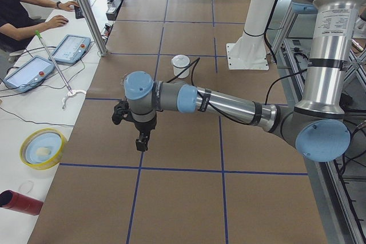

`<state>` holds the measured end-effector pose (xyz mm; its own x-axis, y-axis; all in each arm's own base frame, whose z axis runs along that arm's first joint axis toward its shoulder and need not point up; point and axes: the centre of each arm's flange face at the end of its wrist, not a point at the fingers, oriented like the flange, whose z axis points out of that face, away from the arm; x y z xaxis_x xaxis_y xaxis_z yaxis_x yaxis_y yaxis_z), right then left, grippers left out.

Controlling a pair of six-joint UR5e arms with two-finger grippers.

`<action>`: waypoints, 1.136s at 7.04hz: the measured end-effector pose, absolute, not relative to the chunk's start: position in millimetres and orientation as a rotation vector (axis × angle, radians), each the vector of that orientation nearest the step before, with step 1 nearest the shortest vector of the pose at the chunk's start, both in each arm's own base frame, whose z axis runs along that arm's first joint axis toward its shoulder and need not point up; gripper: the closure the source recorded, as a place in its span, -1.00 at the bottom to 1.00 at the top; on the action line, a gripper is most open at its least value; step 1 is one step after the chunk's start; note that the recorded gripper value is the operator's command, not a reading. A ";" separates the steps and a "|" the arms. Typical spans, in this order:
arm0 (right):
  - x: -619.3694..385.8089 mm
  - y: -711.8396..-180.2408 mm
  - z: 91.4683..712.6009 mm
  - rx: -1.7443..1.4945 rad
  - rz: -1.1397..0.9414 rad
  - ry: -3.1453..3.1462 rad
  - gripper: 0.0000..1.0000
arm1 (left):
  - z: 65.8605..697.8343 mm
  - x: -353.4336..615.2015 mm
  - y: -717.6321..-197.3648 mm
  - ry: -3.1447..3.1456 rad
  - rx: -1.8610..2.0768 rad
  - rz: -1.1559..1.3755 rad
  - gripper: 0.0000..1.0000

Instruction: Place funnel on cup

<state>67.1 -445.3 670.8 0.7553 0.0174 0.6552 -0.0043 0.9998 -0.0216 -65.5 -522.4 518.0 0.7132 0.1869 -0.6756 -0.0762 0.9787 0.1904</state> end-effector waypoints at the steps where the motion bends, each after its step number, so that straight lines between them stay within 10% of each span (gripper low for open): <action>1: 67.1 -445.3 670.8 -0.019 0.012 -0.715 -1.00 | 478.5 -61.8 -523.7 0.763 0.186 0.141 -1.00; 8: 67.1 -445.4 670.4 -0.018 0.012 -0.715 -1.00 | 265.0 179.9 -531.5 0.814 0.297 0.180 -1.00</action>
